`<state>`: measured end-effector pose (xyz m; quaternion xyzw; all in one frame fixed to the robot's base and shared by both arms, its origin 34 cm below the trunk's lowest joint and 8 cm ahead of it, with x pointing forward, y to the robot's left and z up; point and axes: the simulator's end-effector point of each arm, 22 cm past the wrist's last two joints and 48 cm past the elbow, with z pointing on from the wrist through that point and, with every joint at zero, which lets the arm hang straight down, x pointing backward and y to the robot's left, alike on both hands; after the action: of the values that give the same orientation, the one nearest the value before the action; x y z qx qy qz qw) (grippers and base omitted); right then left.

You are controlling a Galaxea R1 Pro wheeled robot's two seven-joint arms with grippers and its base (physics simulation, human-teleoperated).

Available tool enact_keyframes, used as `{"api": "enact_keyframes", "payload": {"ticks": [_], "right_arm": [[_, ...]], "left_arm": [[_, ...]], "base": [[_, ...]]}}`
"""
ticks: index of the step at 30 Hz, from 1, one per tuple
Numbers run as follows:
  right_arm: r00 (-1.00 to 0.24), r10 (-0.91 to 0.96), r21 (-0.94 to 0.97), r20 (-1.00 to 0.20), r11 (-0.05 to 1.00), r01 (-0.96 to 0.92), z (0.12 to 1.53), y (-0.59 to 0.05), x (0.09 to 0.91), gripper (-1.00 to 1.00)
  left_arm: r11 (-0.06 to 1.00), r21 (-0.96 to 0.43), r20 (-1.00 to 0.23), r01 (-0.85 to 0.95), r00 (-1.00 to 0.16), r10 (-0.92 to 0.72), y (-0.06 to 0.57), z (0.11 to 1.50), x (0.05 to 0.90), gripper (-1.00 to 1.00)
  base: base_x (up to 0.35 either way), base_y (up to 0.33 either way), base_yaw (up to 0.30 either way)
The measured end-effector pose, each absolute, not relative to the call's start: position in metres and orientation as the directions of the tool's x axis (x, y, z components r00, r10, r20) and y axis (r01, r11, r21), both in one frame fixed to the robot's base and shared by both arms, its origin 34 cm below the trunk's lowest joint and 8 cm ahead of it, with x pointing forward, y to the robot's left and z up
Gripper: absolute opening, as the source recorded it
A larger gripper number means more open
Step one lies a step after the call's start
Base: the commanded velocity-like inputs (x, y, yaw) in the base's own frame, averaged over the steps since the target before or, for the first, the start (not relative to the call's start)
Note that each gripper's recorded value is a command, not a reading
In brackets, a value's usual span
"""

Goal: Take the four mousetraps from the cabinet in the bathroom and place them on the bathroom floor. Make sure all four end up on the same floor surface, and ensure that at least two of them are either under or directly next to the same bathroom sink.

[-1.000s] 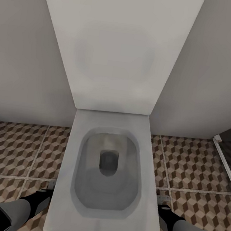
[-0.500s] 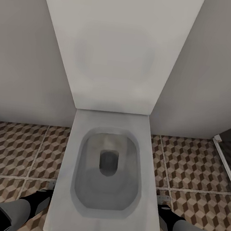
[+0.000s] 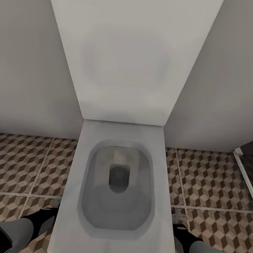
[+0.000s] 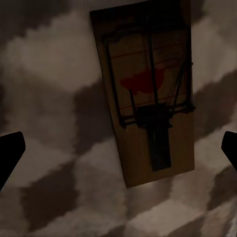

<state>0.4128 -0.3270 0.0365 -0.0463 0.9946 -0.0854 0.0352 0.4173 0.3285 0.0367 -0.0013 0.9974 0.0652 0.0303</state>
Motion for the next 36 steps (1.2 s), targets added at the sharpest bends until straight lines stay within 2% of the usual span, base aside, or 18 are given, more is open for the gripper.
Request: {"api": "enact_keyframes", "payload": {"ticks": [25, 36], "right_arm": [[-0.992, -0.102, -0.174, -0.075, 0.981, -0.088, 0.0367, -0.3274, 0.4155, 1.00], [-0.991, -0.105, -0.174, -0.078, 0.981, -0.090, 0.0365, -0.3276, 0.4161, 1.00]], "left_arm": [[0.992, 0.130, -0.096, -0.009, -0.995, 0.004, 0.3281, 0.0373, 0.4258, 1.00], [0.991, 0.131, -0.096, -0.013, -0.995, -0.001, 0.3285, 0.0371, 0.4256, 1.00]], "base": [[-0.004, 0.001, 0.000], [-0.242, 0.060, 0.000]]}}
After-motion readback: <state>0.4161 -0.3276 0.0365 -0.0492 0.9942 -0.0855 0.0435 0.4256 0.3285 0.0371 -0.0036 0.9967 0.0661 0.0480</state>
